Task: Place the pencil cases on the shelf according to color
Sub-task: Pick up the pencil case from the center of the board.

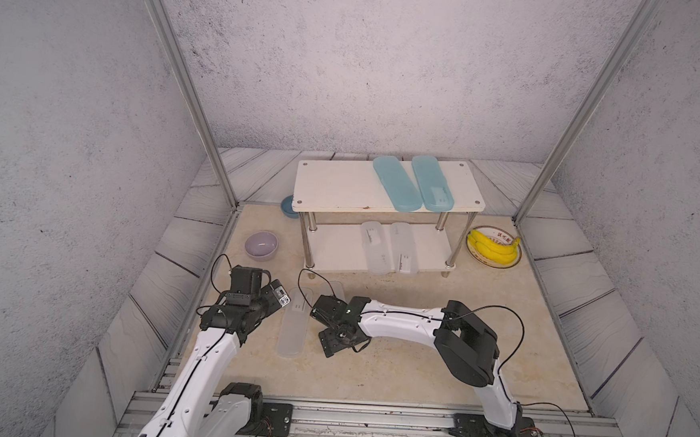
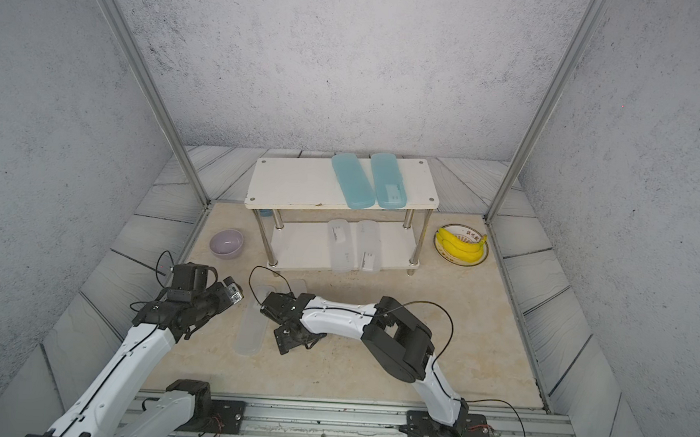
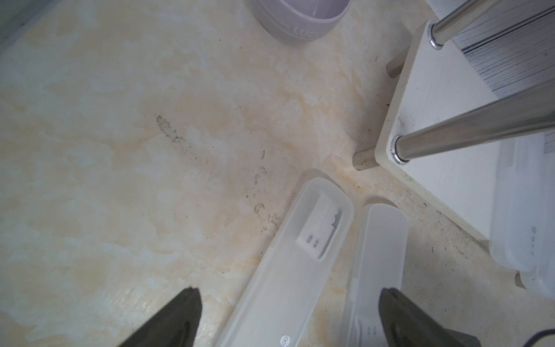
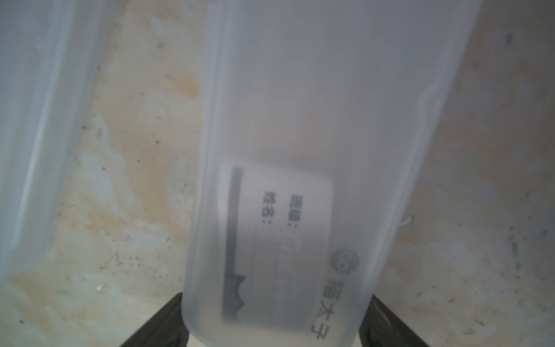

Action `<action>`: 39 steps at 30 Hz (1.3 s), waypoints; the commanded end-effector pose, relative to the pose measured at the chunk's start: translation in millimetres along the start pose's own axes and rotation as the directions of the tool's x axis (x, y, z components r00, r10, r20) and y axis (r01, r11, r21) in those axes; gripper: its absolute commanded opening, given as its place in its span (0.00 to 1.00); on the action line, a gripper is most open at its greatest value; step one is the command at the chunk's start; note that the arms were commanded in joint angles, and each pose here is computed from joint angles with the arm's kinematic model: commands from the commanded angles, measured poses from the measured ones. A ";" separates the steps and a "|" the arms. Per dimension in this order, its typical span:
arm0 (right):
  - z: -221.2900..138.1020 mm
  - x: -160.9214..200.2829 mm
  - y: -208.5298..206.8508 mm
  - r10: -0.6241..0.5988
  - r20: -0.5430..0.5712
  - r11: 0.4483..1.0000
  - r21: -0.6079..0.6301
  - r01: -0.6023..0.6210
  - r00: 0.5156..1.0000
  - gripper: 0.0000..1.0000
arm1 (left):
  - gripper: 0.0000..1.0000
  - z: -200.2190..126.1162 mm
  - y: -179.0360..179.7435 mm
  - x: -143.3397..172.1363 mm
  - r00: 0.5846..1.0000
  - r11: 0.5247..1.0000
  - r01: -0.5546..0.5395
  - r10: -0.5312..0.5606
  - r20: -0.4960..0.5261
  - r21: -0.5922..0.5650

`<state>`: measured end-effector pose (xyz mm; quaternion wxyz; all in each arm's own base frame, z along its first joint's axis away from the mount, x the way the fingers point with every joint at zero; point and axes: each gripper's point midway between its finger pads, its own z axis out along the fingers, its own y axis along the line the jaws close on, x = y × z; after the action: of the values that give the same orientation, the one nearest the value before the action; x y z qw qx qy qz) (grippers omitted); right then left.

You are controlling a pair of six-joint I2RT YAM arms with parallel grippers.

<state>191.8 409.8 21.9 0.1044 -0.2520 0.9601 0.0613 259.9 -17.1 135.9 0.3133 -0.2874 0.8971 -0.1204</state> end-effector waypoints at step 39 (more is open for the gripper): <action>-48.7 -9.2 -44.9 0.096 0.169 0.991 0.077 -0.110 0.981 0.54 | 0.99 10.5 1.4 7.5 1.000 0.999 0.024 -0.024 -0.016 0.026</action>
<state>198.3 371.5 30.2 0.1295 -0.2179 0.9669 0.0306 261.6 -22.3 127.9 0.3112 -0.2892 0.8945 -0.1388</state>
